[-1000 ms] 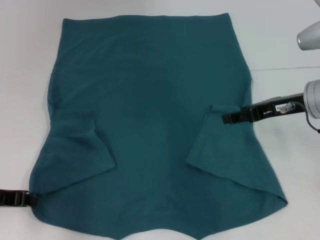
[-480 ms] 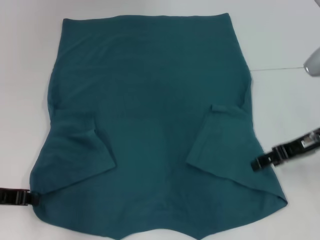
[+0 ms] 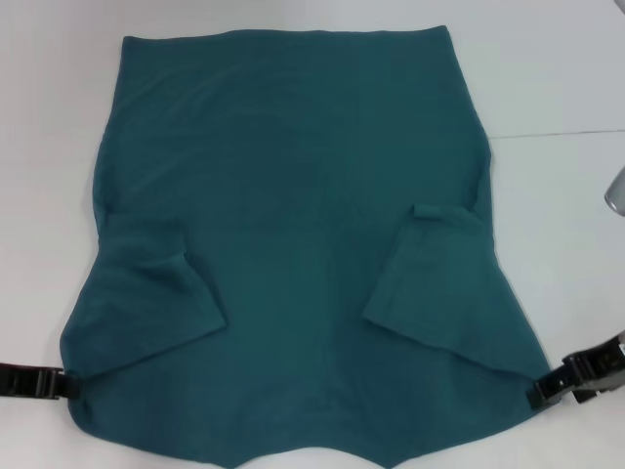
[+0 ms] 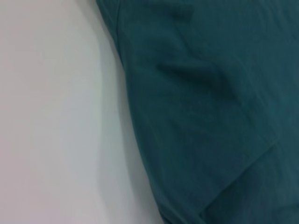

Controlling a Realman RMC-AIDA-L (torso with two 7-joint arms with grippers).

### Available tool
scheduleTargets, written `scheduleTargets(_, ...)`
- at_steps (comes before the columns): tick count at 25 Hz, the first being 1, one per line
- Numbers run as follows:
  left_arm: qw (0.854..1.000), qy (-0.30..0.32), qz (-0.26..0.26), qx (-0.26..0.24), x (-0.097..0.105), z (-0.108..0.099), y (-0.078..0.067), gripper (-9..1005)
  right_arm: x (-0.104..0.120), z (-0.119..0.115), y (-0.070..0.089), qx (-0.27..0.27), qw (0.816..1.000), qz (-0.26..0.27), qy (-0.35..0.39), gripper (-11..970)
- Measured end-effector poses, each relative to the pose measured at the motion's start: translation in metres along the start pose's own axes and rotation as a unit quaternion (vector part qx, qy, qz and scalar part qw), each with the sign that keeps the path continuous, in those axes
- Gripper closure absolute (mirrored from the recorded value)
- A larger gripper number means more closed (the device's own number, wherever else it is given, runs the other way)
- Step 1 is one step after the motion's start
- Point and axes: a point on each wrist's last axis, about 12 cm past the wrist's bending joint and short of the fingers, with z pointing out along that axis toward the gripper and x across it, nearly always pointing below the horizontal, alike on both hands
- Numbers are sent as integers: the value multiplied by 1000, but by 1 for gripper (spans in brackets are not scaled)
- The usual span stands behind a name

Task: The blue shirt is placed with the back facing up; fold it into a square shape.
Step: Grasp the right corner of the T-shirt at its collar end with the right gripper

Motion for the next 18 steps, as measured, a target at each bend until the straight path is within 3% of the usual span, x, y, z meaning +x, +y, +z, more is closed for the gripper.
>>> scheduleTargets(9, 1000, -2, 2, -1, -2, 0, -1, 980, 1, 5, -3, 4, 1000, 8, -7, 212)
scheduleTargets(18, 1000, -1, 2, 0, -2, 1, -1, 980, -2, 9, 4, -3, 1000, -8, -2, 211)
